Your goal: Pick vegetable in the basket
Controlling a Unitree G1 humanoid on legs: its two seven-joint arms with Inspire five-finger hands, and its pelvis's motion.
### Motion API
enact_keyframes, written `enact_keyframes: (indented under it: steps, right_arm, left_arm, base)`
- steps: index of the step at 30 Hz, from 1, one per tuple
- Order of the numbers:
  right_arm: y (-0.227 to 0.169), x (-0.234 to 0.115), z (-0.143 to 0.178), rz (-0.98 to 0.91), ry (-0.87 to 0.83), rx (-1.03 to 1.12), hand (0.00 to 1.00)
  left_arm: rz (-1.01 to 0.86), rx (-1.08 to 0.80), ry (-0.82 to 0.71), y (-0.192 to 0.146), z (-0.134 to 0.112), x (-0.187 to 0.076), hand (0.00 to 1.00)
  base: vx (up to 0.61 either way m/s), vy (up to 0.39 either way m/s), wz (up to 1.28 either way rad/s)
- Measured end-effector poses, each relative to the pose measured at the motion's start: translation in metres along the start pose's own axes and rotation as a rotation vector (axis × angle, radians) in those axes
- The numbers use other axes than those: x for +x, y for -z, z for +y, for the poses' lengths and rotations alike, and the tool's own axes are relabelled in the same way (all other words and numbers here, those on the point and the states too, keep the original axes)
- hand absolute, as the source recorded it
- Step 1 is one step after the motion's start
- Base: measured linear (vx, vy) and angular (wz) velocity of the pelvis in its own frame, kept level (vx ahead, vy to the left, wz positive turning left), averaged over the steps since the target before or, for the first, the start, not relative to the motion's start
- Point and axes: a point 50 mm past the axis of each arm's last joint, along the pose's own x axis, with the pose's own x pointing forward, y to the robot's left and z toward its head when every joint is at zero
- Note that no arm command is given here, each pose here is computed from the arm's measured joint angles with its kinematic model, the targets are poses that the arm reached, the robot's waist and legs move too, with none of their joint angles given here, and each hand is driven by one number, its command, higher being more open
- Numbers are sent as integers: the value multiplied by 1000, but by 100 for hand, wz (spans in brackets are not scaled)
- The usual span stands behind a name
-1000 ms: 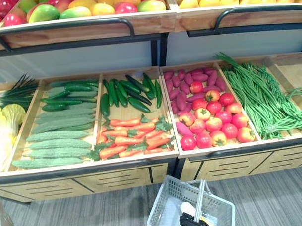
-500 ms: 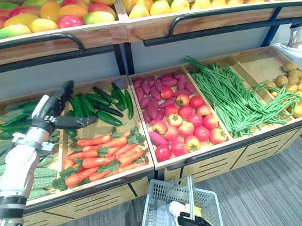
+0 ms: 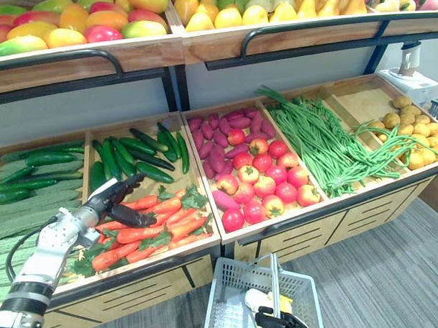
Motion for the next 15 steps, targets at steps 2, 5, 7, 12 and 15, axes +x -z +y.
enact_keyframes:
  steps: [2,5,7,12,15]
  right_arm:
    - [0,0,0,2,-4,2,0]
    - [4,-1,0,10,-3,5,0]
    - [7,-2,-1,19,0,7,0]
    - [9,-2,-1,27,0,10,0]
    - [9,-2,-1,29,-2,11,0]
  left_arm:
    - [80,4,33,13,-2,-1,100]
    - [143,26,58,24,-4,-1,100]
    - [167,45,70,27,-5,-1,100]
    - [192,94,34,25,9,0,100]
    - [188,127,2,20,15,2,100]
  base:
    - [-97,-34,-6]
    - [-90,-42,-3]
    - [-54,-36,0]
    - [-51,-38,0]
    - [-41,-35,0]
